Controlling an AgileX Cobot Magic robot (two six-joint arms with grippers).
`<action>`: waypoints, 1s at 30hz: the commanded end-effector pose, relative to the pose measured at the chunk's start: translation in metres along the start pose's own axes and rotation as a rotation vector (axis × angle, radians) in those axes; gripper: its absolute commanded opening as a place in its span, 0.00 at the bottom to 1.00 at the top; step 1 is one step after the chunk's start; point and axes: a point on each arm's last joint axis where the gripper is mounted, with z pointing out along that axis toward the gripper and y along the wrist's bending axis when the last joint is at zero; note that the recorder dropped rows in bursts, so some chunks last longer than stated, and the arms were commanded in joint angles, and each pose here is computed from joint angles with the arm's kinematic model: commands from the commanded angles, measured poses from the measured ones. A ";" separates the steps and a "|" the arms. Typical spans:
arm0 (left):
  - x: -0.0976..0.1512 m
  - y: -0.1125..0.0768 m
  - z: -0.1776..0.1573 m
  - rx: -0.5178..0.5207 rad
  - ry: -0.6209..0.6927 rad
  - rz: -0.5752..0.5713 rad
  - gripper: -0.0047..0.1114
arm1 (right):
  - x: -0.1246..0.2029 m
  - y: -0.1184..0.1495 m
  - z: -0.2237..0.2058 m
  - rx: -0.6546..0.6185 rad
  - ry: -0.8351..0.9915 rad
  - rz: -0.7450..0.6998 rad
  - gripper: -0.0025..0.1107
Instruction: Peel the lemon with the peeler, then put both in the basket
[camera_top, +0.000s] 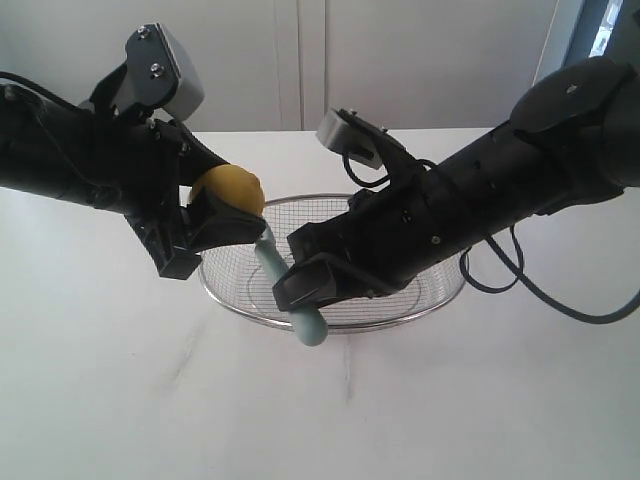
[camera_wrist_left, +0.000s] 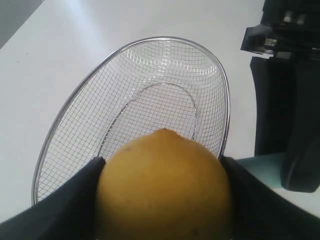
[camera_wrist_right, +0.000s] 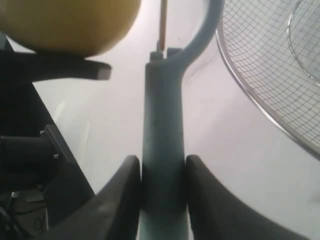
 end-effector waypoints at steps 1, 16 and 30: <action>-0.003 -0.003 0.000 0.018 -0.019 -0.021 0.04 | -0.005 0.005 -0.007 0.009 -0.013 -0.017 0.02; -0.003 -0.003 0.000 0.018 -0.019 -0.021 0.04 | -0.007 0.012 -0.022 0.089 -0.066 -0.055 0.02; -0.003 -0.003 0.000 0.018 -0.019 -0.021 0.04 | -0.006 0.034 -0.049 0.111 -0.163 -0.125 0.02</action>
